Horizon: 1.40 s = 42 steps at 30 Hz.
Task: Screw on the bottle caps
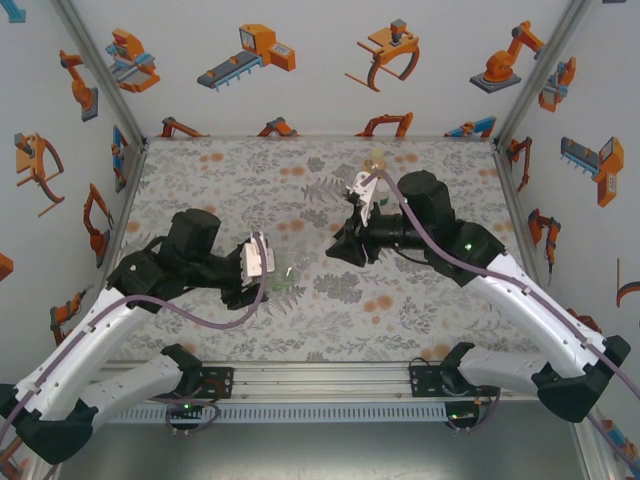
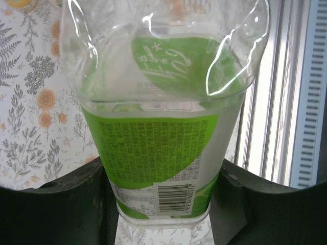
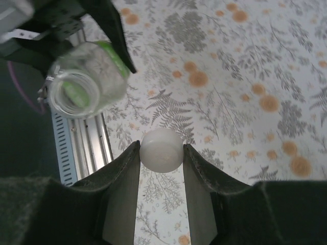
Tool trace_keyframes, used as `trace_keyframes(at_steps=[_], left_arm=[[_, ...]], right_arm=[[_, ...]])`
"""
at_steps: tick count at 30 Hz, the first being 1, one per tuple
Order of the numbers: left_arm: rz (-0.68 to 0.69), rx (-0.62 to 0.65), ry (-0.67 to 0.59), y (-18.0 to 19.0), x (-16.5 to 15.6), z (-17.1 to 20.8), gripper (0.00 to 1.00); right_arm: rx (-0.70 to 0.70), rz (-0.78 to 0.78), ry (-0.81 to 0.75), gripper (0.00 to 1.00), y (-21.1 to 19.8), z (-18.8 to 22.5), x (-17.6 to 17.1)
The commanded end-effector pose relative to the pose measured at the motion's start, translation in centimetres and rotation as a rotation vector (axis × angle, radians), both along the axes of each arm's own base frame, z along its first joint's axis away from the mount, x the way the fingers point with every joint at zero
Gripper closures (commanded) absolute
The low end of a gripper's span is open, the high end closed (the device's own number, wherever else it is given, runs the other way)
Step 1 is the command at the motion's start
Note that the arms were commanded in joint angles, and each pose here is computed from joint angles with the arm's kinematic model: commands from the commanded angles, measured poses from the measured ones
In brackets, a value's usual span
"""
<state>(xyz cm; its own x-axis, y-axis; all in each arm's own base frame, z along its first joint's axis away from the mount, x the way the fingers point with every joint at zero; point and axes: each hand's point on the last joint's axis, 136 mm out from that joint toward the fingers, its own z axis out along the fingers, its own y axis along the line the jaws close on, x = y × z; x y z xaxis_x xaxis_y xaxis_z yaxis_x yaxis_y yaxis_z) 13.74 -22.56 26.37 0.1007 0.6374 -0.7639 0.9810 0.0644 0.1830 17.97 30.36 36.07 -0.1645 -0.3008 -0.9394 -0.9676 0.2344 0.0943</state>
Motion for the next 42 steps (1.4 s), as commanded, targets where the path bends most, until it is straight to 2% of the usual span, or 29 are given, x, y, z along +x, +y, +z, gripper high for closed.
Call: trace_keyframes(at_steps=[1, 12, 28, 42], left_arm=[[-0.035, 0.098, -0.041, 0.8, -0.1, -0.5, 1.00], [-0.056, 0.102, -0.047, 0.2, -0.1, -0.6, 1.00], [-0.069, 0.083, -0.049, -0.6, -0.1, -0.4, 1.00], [-0.041, 0.046, -0.061, -1.2, 0.7, -0.4, 1.00]], right_arm=[[0.066, 0.163, -0.150, 0.91, 0.5, 2.9, -2.7], [0.088, 0.282, -0.214, 1.00, 1.2, 3.4, -5.0], [0.074, 0.333, -0.197, 1.00, 3.0, 1.6, -5.9], [0.022, 0.324, -0.161, 1.00, 2.9, -0.1, -6.2]])
